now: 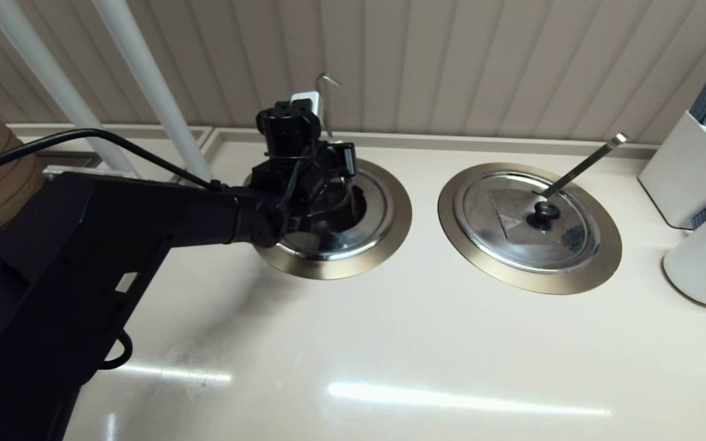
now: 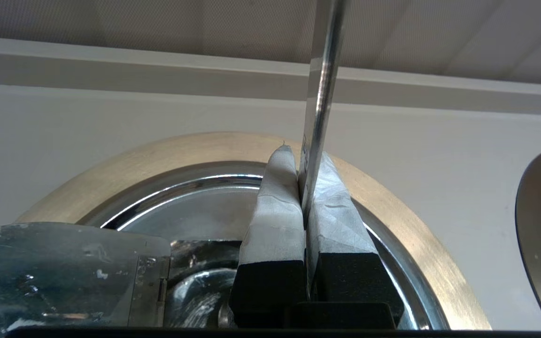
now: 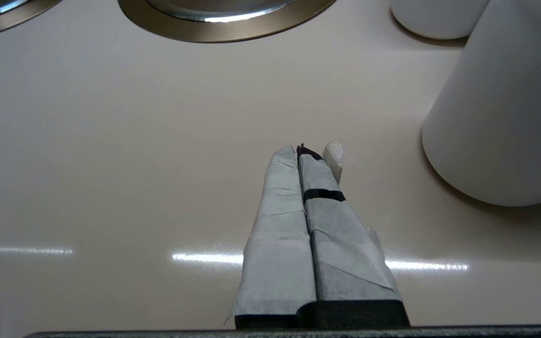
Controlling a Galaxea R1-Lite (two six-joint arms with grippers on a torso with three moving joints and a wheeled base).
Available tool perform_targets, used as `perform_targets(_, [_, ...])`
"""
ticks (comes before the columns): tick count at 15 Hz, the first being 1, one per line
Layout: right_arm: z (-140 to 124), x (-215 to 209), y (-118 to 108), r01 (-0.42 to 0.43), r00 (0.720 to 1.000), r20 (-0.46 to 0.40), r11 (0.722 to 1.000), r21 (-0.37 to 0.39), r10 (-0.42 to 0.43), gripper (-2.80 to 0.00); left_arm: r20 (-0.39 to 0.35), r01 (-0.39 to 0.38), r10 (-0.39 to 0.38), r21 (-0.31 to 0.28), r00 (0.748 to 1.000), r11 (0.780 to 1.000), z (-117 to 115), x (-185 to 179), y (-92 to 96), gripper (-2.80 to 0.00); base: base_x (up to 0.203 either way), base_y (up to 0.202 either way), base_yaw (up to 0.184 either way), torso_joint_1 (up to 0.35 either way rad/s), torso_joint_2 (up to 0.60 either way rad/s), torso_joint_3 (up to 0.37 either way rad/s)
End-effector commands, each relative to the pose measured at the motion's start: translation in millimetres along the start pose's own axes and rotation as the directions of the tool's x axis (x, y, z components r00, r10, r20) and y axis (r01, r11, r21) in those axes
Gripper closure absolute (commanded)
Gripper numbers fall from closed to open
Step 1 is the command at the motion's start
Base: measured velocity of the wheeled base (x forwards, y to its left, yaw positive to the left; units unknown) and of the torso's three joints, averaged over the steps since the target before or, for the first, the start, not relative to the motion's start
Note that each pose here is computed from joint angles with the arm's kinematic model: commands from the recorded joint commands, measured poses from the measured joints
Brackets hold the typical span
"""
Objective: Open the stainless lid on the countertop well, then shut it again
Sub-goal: Stir with a spoon
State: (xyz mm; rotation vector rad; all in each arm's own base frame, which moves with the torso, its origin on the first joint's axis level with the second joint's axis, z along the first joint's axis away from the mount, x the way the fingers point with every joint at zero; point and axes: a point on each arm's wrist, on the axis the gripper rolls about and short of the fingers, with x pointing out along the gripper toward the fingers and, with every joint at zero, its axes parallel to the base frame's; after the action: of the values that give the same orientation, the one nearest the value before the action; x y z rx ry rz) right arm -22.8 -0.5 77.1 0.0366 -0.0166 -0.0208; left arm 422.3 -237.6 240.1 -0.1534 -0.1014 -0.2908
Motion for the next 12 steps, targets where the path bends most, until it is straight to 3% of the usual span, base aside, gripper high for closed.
perform_targets(1, [-1,0,0,0.001,1.000,-0.004,1.000,0.000,-0.001,0.00,0.002,-0.004,0.004,-0.006,1.000,1.000,-14,8,-0.3,0.00,0.000,0.000,0.000,0.000,0.00,0.000])
perform_targets(3, [-1,0,0,0.001,1.000,-0.004,1.000,0.000,-0.001,0.00,0.001,-0.008,0.008,0.025,1.000,1.000,-21,12,-0.2,0.00,0.000,0.000,0.000,0.000,0.00,0.000])
perform_targets(4, [-1,0,0,0.001,1.000,-0.004,1.000,0.000,-0.001,0.00,-0.003,-0.021,0.021,0.070,1.000,0.997,-26,13,0.2,0.00,0.000,0.000,0.000,0.000,0.00,0.000])
perform_targets(7, [-1,0,0,0.001,1.000,-0.004,1.000,0.000,-0.001,0.00,0.126,-0.102,0.077,0.204,0.989,0.974,-27,16,1.0,0.00,0.000,0.000,0.000,0.000,0.00,0.000])
perform_targets(9, [-1,0,0,0.001,1.000,-0.004,1.000,0.000,-0.001,0.00,0.109,-0.104,0.078,0.260,0.991,0.960,-31,11,1.9,0.00,0.000,0.000,0.000,0.000,0.00,0.000])
perform_targets(12, [-1,0,0,0.001,1.000,-0.004,1.000,0.000,-0.001,0.00,0.035,-0.086,0.079,0.290,0.996,0.953,-23,0,2.2,0.00,0.000,0.000,0.000,0.000,0.00,0.000])
